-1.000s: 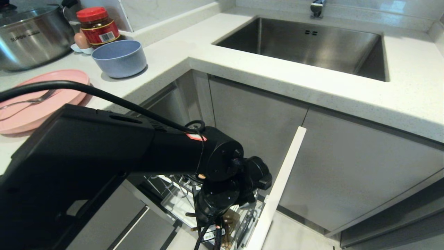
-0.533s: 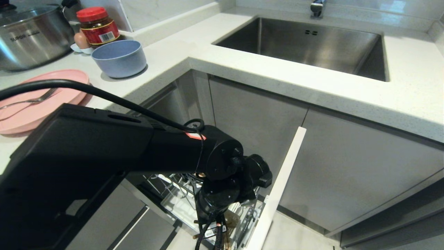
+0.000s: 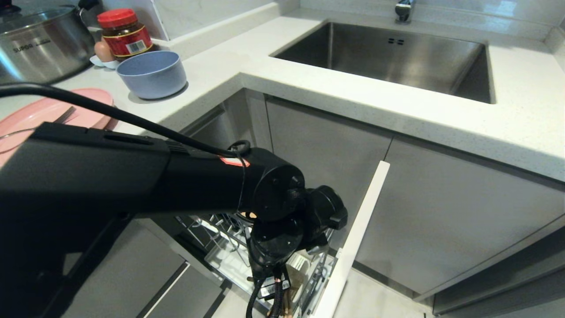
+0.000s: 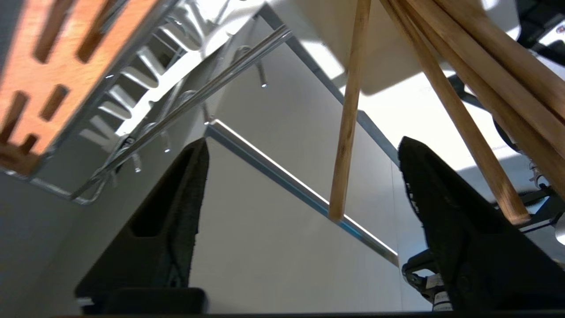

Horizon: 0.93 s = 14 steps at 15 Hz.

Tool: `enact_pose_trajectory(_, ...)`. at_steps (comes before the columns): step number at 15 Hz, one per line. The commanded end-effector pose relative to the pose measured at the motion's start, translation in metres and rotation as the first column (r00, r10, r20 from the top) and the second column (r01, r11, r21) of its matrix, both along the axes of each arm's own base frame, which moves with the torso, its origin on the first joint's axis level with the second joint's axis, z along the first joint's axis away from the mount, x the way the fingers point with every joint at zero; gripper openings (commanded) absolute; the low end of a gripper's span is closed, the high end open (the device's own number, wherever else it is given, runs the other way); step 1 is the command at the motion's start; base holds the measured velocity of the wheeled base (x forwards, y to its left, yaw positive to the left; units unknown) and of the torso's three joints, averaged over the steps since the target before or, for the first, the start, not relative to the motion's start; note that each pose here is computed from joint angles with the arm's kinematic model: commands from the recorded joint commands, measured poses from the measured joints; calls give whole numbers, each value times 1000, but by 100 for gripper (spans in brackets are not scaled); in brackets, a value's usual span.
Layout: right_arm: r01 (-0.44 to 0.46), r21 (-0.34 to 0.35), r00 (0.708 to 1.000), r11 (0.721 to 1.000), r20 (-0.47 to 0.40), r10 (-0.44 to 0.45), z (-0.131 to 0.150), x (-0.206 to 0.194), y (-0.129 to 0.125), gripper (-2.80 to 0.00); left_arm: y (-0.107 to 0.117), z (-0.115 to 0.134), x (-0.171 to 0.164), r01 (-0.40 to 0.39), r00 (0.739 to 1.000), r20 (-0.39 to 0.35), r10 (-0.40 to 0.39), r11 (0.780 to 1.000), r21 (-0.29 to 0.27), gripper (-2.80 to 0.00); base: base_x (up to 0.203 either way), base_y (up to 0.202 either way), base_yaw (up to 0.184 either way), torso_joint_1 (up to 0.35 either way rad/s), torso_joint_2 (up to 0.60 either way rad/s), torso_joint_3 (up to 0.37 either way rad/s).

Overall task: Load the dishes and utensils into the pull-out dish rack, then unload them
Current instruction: Pick up the chopsticks and place it in the cupboard, then pick up the fork and place it in the cupboard

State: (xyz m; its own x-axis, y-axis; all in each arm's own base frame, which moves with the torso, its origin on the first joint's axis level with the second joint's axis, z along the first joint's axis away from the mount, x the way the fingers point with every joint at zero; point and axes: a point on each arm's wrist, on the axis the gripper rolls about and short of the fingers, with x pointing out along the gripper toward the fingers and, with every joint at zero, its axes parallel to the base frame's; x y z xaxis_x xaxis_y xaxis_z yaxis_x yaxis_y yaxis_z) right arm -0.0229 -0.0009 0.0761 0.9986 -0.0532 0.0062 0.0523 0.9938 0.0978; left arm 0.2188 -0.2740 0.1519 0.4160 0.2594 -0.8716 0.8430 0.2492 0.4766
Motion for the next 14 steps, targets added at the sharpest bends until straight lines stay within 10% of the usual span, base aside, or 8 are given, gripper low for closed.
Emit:
enact_pose_trajectory(1,0,0,1000,1000,3,0,0,0,0,-280,3,14,-5,7,999,54,-6,1000,-10,0,0,0,0,0,0,0)
enact_pose_trajectory(4,0,0,1000,1000,3,0,0,0,0,-280,6,27,-9,9,994,106,-6,1000,-24,0,0,0,0,0,0,0)
enact_pose_trajectory(5,0,0,1000,1000,3,0,0,0,0,-280,8,33,-12,6,992,124,-2,999,-33,-280,0,0,0,0,0,0)
enact_pose_trajectory(11,0,0,1000,1000,3,0,0,0,0,-280,17,63,-36,-134,954,235,188,965,-227,-280,0,0,0,0,0,0)
enact_pose_trajectory(14,0,0,1000,1000,3,0,0,0,0,-280,32,85,-52,-285,877,237,418,849,-444,-280,0,0,0,0,0,0)
